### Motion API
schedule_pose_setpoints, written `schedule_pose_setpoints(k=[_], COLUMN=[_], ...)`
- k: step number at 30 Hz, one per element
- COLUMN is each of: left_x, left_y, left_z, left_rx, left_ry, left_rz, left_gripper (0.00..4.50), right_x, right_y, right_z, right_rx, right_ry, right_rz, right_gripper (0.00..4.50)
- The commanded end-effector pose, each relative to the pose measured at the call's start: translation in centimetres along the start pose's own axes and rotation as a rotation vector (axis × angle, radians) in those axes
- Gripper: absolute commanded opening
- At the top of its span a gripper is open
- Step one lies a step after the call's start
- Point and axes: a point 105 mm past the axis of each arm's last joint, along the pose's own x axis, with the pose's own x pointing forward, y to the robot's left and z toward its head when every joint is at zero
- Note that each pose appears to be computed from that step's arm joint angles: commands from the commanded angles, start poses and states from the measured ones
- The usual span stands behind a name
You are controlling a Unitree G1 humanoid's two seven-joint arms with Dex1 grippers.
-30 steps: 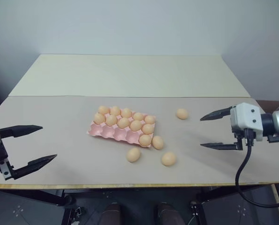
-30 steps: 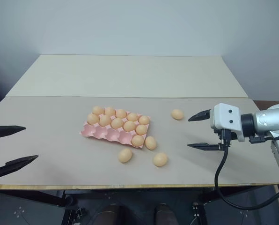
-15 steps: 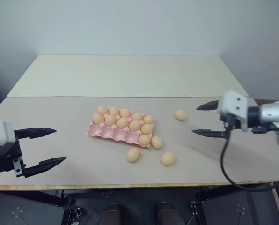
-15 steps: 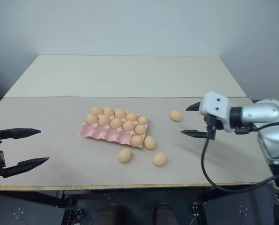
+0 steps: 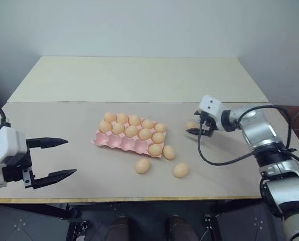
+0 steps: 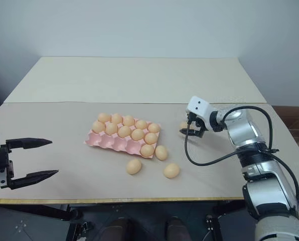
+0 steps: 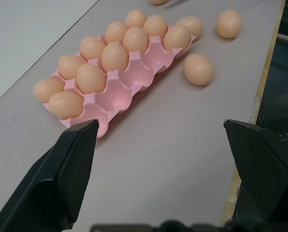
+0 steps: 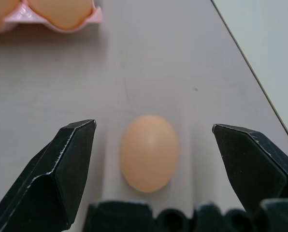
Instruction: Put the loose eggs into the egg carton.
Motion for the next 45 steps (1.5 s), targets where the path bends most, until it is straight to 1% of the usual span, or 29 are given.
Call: schedule_pose_setpoints(k=[1, 6, 9, 11, 12, 14, 15, 16, 20, 24, 26, 28, 31, 32, 34, 37, 45], left_x=[-0.2, -0.3, -0.4, -0.3, -0.3, -0.3, -0.3, -0.3, -0.7, -1.5, -1.8, -1.9, -1.9, -1.9, -1.9, -2.0, -2.0], left_y=[-0.2, -0.3, -0.4, -0.4, -0.4, -0.4, -0.4, -0.3, -0.2, -0.2, -0.1, -0.1, -0.1, -0.1, -0.1, -0.1, -0.2], left_z=[0.6, 0.3, 0.1, 0.0, 0.0, 0.1, 0.1, 0.1, -0.1, -1.5, -2.1, -2.4, -2.4, -2.3, -2.4, -2.4, -2.5], left_rx=[0.029, 0.028, 0.024, 0.024, 0.023, 0.024, 0.025, 0.026, 0.017, -0.001, -0.008, -0.013, -0.014, -0.014, -0.012, -0.011, -0.007], left_ry=[-0.008, 0.004, 0.005, 0.006, 0.008, 0.007, 0.008, 0.008, 0.021, 0.081, 0.1, 0.106, 0.102, 0.101, 0.103, 0.104, 0.117], left_rz=[0.003, 0.011, 0.012, 0.012, 0.012, 0.012, 0.013, 0.013, 0.024, 0.033, 0.043, 0.049, 0.055, 0.055, 0.057, 0.059, 0.059], left_gripper=[4.5, 4.5, 4.5, 4.5, 4.5, 4.5, 4.5, 4.5, 4.5, 4.5, 4.5, 4.5, 4.5, 4.5, 4.5, 4.5, 4.5], right_x=[0.2, 0.8, 1.2, 1.5, 1.6, 1.6, 1.6, 1.5, 0.7, -0.6, -1.0, -1.3, -0.9, -0.8, 0.0, 1.1, 2.3], right_y=[-0.9, -0.7, -0.4, -0.4, -0.4, -0.4, -0.5, -0.7, -0.7, 0.1, 1.6, 3.1, 6.2, 6.8, 8.9, 11.2, 13.1], right_z=[0.5, 0.1, 0.0, 0.0, -0.1, -0.1, -0.1, 0.0, 1.3, 5.4, 8.7, 10.8, 13.7, 14.1, 14.6, 14.7, 14.4], right_rx=[-0.051, -0.024, -0.023, -0.005, -0.009, -0.018, -0.021, -0.025, -0.078, -0.136, -0.13, -0.102, -0.022, -0.002, 0.036, 0.063, 0.056], right_ry=[0.002, 0.001, 0.0, -0.015, -0.011, -0.008, -0.009, -0.012, -0.043, -0.158, -0.263, -0.34, -0.443, -0.454, -0.479, -0.487, -0.486], right_rz=[-0.022, 0.004, 0.016, 0.01, 0.008, 0.006, -0.006, -0.015, -0.029, -0.027, 0.006, 0.034, 0.092, 0.099, 0.129, 0.155, 0.21], right_gripper=[4.5, 4.5, 3.93, 3.33, 2.9, 2.27, 1.99, 1.88, 1.88, 1.88, 1.88, 1.88, 1.88, 1.88, 1.88, 1.88, 1.88])
